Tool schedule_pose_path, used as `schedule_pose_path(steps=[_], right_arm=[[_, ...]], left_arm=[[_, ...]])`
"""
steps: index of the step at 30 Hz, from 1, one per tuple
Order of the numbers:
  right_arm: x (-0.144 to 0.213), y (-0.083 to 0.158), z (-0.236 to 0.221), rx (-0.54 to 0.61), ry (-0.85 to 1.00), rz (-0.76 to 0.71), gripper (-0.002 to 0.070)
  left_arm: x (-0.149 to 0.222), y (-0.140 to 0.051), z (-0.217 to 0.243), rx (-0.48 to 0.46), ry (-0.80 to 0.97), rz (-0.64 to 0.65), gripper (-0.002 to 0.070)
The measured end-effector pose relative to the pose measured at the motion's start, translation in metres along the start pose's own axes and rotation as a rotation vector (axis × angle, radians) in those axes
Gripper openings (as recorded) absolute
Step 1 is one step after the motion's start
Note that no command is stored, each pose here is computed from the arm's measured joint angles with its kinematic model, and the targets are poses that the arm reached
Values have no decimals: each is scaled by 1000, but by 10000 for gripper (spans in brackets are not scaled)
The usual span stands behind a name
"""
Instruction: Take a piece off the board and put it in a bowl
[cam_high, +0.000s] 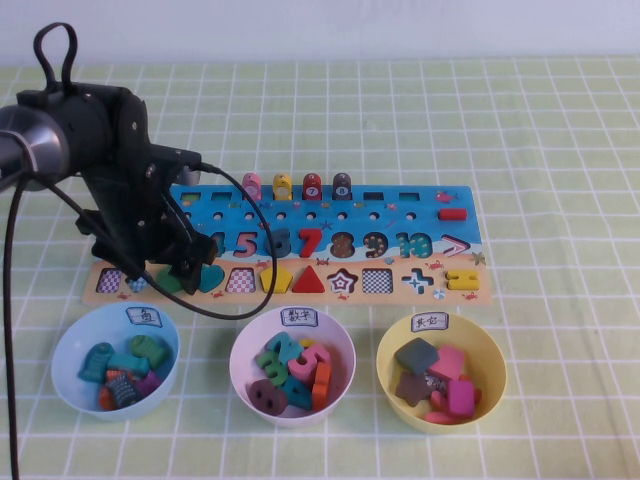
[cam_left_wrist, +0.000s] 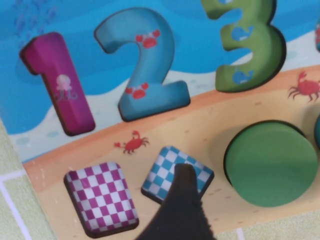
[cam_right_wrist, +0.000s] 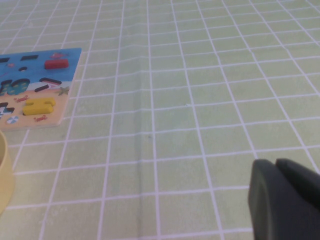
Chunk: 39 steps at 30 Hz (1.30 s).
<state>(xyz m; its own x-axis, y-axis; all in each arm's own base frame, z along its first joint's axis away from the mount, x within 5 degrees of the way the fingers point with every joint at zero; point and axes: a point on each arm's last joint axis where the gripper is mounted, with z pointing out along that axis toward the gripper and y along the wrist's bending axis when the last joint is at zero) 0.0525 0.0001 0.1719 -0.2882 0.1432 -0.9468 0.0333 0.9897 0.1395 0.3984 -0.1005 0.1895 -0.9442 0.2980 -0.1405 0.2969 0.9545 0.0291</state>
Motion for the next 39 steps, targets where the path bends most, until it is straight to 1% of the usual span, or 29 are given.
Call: schedule_pose_path(steps=[3,6,12,15,20,27,32,36,39], right_arm=[[0,0,0,0,0,0,-17],[0,0,0,0,0,0,-17],[0,0,0,0,0,0,-17],[0,0,0,0,0,0,-17],[0,0,0,0,0,0,-17],[0,0,0,0,0,0,-17],[0,0,0,0,0,0,-17],[0,0,0,0,0,0,-17],[0,0,0,0,0,0,-17]], left_arm=[[0,0,0,0,0,4,552],[0,0,0,0,-4,35,549],[0,0,0,-1,-4,187,492],[0,0,0,1,-3,216,475],[-1,0,1,3,-4,264,468],[0,1,-2,-7,-3,410,468],[-4,9,-12,-13,-38,424,467],[-3,12,-13,38,-43,424,467],[-3,10,-13,71,-49,433,466]])
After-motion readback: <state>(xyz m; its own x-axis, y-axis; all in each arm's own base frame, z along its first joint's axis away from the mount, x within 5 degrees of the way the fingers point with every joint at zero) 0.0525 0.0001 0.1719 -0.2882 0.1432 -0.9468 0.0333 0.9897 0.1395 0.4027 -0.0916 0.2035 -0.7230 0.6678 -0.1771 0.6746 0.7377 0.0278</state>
